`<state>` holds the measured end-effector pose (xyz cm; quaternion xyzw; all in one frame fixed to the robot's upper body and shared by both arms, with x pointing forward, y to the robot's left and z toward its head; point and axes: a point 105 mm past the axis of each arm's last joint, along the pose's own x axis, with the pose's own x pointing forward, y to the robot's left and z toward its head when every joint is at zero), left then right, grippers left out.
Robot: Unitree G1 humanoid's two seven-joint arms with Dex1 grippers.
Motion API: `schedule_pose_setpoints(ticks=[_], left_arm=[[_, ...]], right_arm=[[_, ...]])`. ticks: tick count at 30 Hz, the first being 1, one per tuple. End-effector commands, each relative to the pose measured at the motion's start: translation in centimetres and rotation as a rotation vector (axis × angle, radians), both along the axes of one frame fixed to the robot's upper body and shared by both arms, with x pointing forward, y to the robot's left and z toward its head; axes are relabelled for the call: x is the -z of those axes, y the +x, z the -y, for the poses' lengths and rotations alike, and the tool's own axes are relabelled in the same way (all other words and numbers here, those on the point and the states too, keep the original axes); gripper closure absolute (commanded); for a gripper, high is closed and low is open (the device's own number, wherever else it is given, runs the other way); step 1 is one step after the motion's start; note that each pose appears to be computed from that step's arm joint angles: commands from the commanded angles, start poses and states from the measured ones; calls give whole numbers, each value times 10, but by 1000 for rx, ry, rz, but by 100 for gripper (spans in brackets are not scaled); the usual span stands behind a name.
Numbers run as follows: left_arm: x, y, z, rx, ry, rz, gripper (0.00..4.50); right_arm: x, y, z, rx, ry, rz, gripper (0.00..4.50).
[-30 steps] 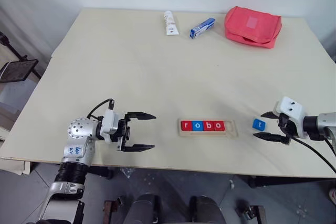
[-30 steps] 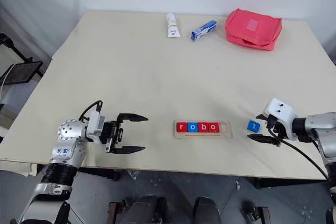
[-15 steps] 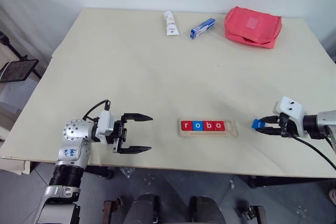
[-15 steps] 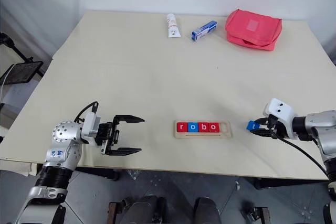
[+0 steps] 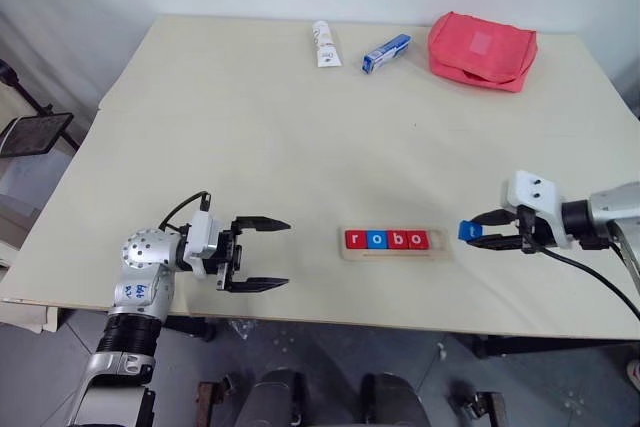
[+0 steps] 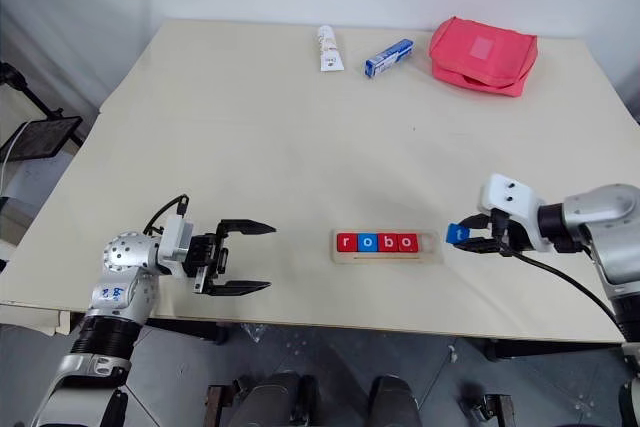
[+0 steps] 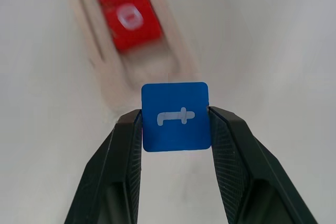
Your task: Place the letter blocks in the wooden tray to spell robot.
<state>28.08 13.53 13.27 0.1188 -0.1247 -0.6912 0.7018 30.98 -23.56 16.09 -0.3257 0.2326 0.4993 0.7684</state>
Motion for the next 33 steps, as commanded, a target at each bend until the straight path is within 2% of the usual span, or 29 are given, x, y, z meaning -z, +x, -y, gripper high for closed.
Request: schedule_pose_setpoints(ticks=[1,8,21,29,30,33], left_arm=[[-3,0,2,5,-7,27,0],[-1,-1,2,-8,-15,31,0],[1,-5,4,-34,-24,33,0],[2,-4,5,-39,-30,34,0],[2,-4,6,-39,-31,36,0],[1,-3,6,-38,-33,38,0]], right_arm=[[-5,1,-11,-55,-52,1,304],[4,8,-18,-112,-133,-19,304],[13,15,-28,-155,-156,-31,304],[11,13,-38,-177,-131,-24,23],[9,13,-40,-178,-122,-19,4],[3,11,-42,-179,-106,-4,4]])
